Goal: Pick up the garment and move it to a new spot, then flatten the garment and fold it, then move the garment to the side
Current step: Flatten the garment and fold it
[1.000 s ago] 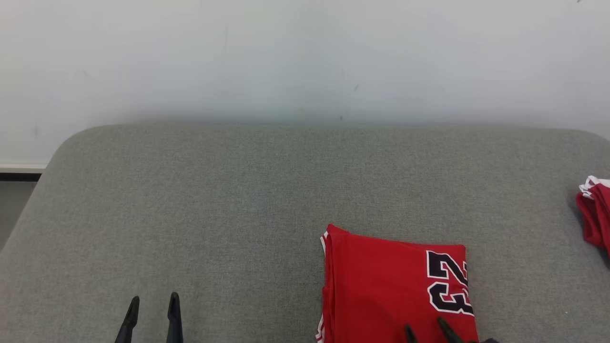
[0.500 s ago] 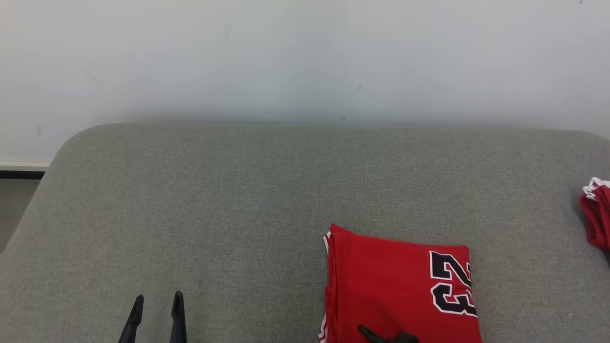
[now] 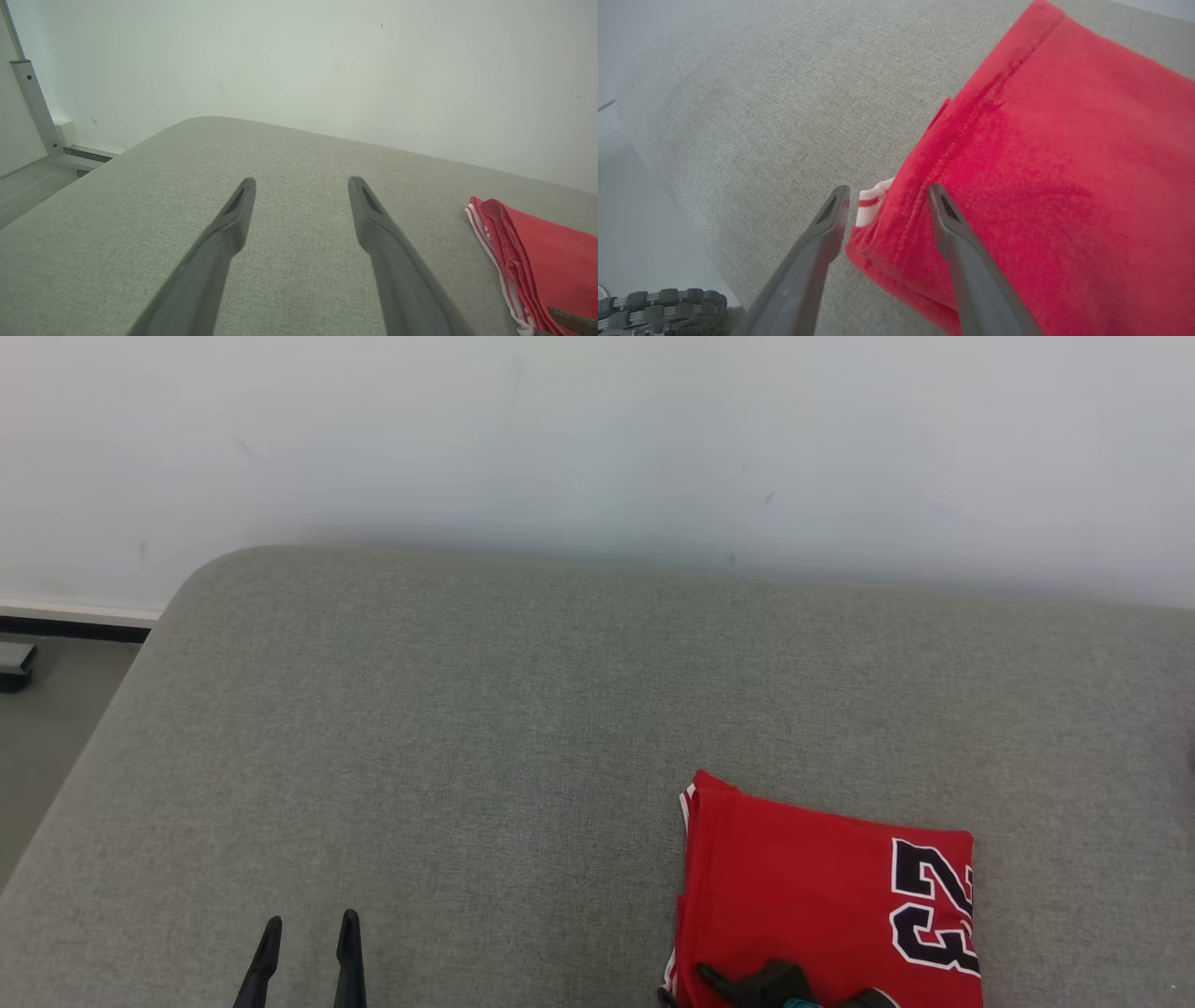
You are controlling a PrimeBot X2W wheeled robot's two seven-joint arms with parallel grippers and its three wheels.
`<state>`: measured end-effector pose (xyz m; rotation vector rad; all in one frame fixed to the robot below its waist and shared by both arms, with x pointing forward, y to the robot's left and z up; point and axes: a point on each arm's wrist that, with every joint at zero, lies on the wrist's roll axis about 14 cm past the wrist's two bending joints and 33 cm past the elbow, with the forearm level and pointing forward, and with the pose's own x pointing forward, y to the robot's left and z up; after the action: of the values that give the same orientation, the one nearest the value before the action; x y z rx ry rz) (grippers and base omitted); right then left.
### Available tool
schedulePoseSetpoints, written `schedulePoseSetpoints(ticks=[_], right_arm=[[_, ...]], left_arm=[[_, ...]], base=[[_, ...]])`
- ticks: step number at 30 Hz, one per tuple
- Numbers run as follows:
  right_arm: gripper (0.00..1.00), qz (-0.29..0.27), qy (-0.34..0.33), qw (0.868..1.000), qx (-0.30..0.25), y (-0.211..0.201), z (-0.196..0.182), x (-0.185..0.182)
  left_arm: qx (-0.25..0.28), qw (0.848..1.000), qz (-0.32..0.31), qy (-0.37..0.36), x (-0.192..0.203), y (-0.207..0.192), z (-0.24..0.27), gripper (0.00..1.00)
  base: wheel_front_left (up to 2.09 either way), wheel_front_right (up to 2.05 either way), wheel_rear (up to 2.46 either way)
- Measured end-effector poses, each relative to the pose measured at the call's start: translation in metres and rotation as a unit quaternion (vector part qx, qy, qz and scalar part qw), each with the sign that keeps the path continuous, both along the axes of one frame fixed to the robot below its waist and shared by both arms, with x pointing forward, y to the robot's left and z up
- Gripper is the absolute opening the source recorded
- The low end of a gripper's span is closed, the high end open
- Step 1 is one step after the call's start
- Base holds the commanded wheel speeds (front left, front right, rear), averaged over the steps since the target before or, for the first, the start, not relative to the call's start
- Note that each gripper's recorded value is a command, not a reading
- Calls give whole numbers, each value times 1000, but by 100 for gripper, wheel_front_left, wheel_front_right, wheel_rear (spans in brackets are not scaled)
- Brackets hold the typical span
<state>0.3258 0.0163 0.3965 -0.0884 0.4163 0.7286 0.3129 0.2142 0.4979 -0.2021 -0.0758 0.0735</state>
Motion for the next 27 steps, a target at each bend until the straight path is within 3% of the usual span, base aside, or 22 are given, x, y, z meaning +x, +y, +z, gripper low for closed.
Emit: schedulePoseSetpoints(ticks=[1,2,18,19,20,27], right_arm=[[36,2,1,1000,0,1,0,0],[0,4,1,1000,-1,2,-1,0],[0,24,8,1000,13,17,5,-5],[33,23,8,1000,17,17,5,-5],[100,22,8,1000,19,17,6,-5],[100,-6,-31,996,83,16,38,8]], left_arm=[[0,1000,2,0,-1,1,0,100],[0,1000,5,1,-2,3,-1,100],[0,1000,4,1,-2,2,-1,100],[0,1000,3,2,-2,2,-1,100],[0,1000,3,2,-1,1,-1,100],[0,1000,-2,0,2,-1,0,100]], base=[[0,0,0],[0,0,0],[0,0,0],[0,0,0],[0,0,0],[0,0,0]])
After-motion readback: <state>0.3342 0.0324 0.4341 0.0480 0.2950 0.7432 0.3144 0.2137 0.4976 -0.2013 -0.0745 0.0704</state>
